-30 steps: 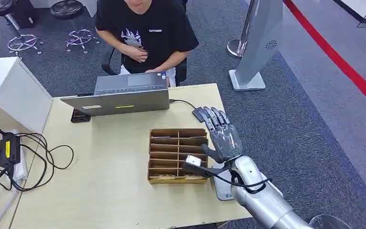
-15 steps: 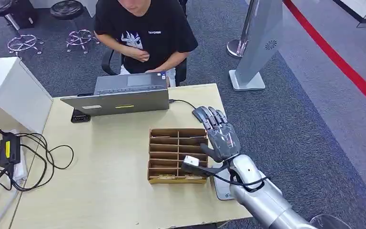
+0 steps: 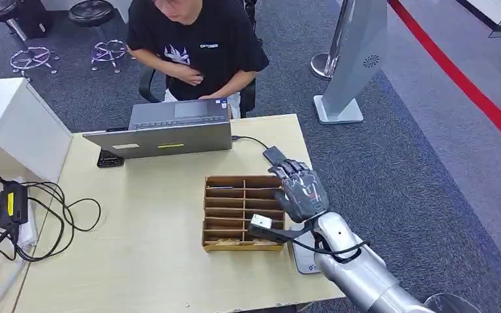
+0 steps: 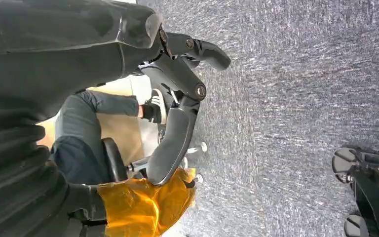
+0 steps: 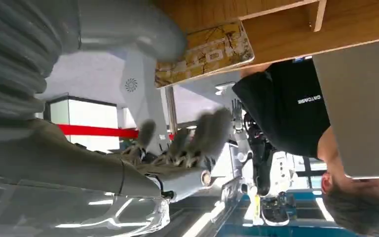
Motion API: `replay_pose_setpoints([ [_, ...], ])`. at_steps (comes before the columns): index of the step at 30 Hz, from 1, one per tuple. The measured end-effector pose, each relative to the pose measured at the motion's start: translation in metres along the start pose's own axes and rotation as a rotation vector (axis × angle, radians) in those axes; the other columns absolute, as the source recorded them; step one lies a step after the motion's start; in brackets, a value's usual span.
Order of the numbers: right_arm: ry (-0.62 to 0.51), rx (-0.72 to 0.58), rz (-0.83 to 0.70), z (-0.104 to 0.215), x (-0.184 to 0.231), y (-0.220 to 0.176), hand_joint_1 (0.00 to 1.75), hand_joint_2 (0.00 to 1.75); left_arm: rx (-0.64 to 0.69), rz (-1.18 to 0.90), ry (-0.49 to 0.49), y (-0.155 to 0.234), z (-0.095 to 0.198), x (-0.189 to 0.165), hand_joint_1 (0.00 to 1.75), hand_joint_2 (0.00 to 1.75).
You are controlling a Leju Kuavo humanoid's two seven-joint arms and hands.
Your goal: Pass the card to the sensor for recognition and then transmit it.
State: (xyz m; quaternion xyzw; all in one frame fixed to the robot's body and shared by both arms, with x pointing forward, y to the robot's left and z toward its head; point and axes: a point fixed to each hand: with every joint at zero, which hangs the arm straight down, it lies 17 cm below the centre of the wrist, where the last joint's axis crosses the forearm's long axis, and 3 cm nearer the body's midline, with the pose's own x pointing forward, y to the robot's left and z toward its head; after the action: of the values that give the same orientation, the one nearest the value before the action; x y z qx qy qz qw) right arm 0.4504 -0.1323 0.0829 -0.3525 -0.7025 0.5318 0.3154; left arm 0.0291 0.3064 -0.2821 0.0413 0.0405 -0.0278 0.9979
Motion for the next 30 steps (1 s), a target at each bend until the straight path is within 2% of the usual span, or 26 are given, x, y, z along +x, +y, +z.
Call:
replay_pose_setpoints([
  [7,0.003,-0.005,0.001,0.0,0.0,-0.001,1.75,1.75,0.0,0.001,-0.001,0.0,0.0,0.0,0.0,1.75],
  [21,0.002,-0.027,0.006,-0.001,-0.001,-0.005,1.75,1.75,0.001,-0.003,-0.001,0.0,0.0,0.0,0.0,1.75],
  [30,-0.01,-0.176,0.035,-0.017,0.001,-0.054,1.75,1.75,0.002,-0.006,0.0,0.0,0.0,-0.001,0.0,1.75],
])
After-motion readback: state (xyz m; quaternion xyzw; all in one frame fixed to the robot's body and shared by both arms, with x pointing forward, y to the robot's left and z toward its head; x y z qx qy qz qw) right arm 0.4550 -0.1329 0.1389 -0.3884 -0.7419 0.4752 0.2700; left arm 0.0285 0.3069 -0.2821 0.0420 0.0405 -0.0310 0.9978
